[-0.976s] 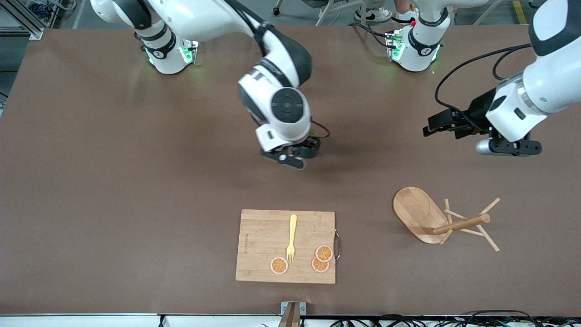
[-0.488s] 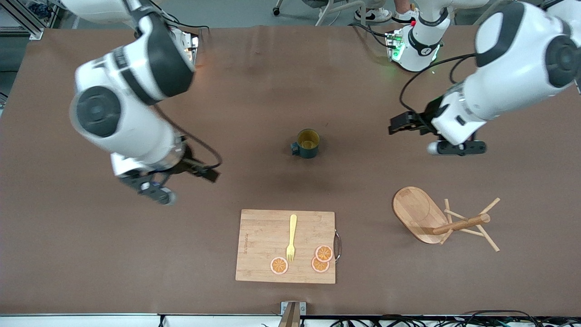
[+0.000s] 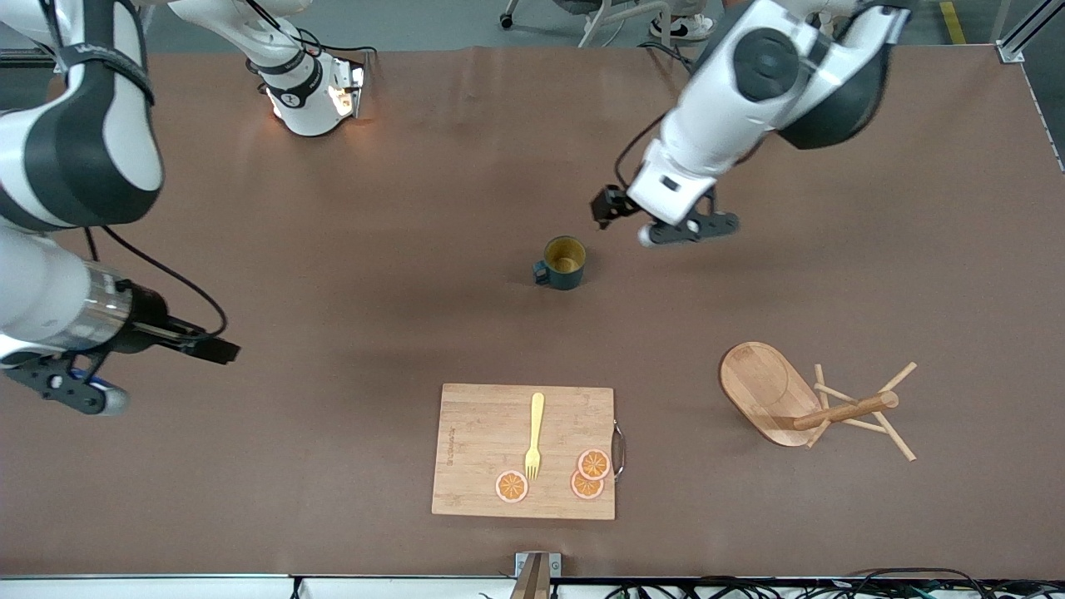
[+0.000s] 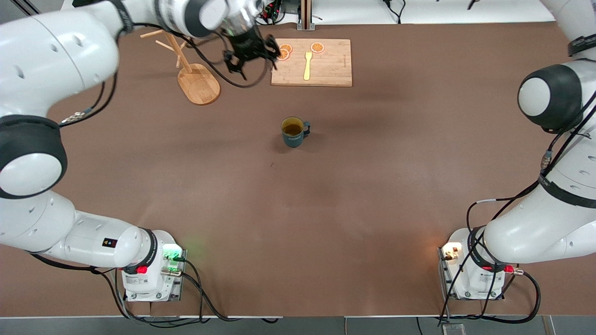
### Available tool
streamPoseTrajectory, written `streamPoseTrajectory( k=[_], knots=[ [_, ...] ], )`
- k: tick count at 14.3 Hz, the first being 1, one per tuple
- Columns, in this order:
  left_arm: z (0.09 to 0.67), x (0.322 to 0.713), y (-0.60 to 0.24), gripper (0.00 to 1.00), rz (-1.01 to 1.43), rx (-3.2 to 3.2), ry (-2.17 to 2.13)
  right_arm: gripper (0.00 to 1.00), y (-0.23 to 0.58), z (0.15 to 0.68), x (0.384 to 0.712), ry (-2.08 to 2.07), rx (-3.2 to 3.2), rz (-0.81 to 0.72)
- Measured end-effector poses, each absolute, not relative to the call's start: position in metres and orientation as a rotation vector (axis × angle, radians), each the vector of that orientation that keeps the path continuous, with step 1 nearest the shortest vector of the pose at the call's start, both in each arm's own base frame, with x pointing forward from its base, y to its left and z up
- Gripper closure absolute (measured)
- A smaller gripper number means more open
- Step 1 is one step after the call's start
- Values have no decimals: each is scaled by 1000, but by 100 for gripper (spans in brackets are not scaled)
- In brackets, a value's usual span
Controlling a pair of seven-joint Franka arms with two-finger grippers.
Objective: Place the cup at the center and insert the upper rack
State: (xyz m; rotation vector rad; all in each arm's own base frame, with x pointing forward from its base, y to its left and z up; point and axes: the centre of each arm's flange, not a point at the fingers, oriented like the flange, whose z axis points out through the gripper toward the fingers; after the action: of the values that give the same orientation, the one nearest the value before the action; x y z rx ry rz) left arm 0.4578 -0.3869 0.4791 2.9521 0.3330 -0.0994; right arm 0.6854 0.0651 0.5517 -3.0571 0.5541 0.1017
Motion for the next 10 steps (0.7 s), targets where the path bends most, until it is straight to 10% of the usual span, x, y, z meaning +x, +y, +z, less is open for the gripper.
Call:
streamPoseTrajectory(
  k=[10],
  knots=[
    [369,332,-537,0,252,3099,546,0,-90,625,630,341,-3080,-13]
  ],
)
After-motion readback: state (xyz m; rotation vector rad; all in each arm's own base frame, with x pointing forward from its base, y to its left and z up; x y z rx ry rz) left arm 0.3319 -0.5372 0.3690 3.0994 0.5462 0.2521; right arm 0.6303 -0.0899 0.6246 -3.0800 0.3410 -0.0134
